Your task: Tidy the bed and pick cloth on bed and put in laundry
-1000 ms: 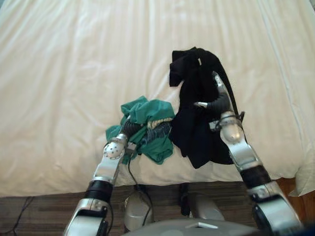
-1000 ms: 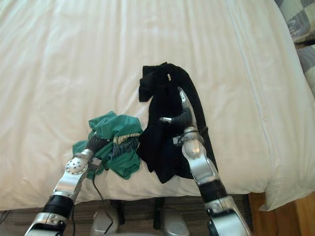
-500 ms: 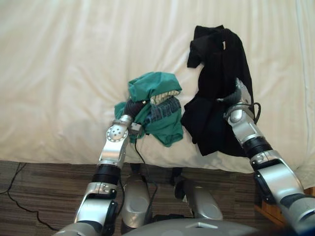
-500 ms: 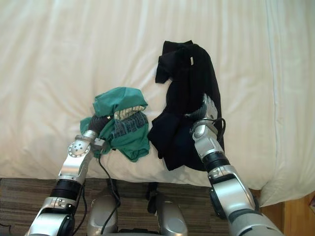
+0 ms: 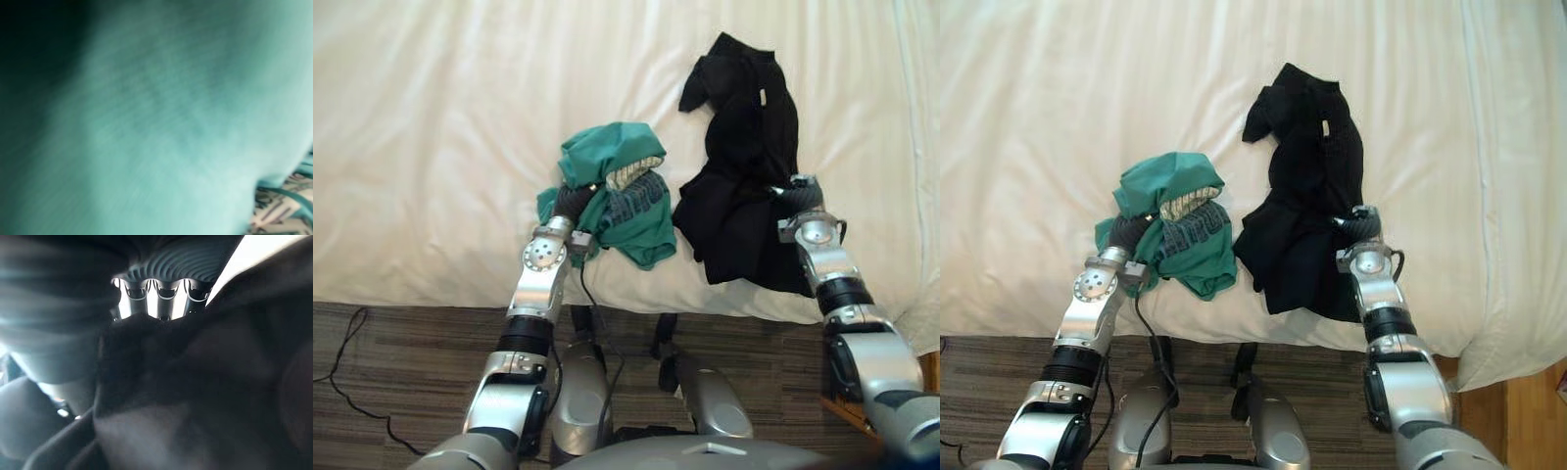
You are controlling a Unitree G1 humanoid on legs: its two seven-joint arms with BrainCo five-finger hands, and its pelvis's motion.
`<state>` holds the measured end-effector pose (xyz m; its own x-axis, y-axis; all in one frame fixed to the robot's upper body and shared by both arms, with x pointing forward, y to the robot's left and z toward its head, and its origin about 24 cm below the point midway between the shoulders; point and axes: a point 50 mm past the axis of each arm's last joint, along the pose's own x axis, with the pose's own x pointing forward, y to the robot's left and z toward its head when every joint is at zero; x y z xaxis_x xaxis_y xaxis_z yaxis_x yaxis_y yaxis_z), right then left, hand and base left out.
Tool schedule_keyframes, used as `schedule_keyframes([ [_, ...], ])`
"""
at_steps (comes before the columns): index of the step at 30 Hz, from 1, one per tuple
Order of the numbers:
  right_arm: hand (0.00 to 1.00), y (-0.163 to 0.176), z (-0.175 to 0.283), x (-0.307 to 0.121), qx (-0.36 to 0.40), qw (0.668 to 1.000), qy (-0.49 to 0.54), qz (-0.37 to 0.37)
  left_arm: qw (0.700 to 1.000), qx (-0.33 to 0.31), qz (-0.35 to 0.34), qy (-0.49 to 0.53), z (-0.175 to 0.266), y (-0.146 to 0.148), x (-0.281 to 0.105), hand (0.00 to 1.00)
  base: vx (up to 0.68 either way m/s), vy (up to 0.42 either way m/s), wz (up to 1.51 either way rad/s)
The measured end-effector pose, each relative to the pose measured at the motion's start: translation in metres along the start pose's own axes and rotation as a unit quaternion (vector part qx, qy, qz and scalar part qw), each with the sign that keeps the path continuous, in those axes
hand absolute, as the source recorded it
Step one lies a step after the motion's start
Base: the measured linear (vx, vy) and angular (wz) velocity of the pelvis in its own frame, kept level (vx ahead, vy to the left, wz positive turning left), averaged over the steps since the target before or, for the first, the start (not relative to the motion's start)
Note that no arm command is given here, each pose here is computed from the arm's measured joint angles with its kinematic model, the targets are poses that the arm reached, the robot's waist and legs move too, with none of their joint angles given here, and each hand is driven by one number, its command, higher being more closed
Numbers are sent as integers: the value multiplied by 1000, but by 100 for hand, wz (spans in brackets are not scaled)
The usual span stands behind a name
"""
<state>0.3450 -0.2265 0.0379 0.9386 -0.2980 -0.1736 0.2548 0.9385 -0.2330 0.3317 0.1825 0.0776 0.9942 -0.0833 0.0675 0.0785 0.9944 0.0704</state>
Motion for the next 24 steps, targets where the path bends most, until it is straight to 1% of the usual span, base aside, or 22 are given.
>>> schedule_keyframes([
  [1,100,7,-18,-9,19,1000,14,12,1000,-2,8,18,-9,2,-3,100,51,1,-10],
  [2,100,9,-28,-14,23,999,23,17,999,-3,13,30,-14,3,-6,100,91,10,-7],
  [4,100,20,-70,-41,56,996,67,33,996,-9,29,85,-43,5,-19,100,94,16,-12],
  [6,100,25,-96,-59,69,992,98,39,991,-17,41,126,-63,8,-30,100,115,33,-12],
  [7,100,26,-119,-78,77,987,132,42,985,-32,50,164,-82,7,-40,100,129,41,-16],
  [10,100,25,-147,-102,88,980,174,42,973,-52,67,217,-106,9,-58,100,74,17,-21],
  [11,100,21,-167,-119,87,973,209,40,964,-64,76,245,-118,11,-70,100,54,-10,-24],
  [12,100,20,-170,-122,86,972,214,39,963,-67,78,249,-120,11,-71,100,43,-21,-17],
  [14,100,17,-193,-147,85,961,262,30,956,-75,80,273,-129,11,-78,100,1,-13,-2],
  [19,100,15,-222,-187,93,939,330,19,942,-109,99,300,-144,16,-99,100,-27,-47,-22],
  [20,100,14,-224,-190,94,937,336,19,941,-113,101,303,-146,16,-101,100,-26,-63,-20],
  [22,100,11,-234,-204,103,920,377,17,932,-125,113,320,-153,19,-114,100,-12,-67,-28],
  [23,100,9,-235,-205,105,917,385,16,929,-132,118,324,-155,20,-117,100,-13,-65,-40],
  [24,100,8,-239,-208,109,906,408,18,925,-138,122,333,-158,22,-122,100,-39,-70,-35],
])
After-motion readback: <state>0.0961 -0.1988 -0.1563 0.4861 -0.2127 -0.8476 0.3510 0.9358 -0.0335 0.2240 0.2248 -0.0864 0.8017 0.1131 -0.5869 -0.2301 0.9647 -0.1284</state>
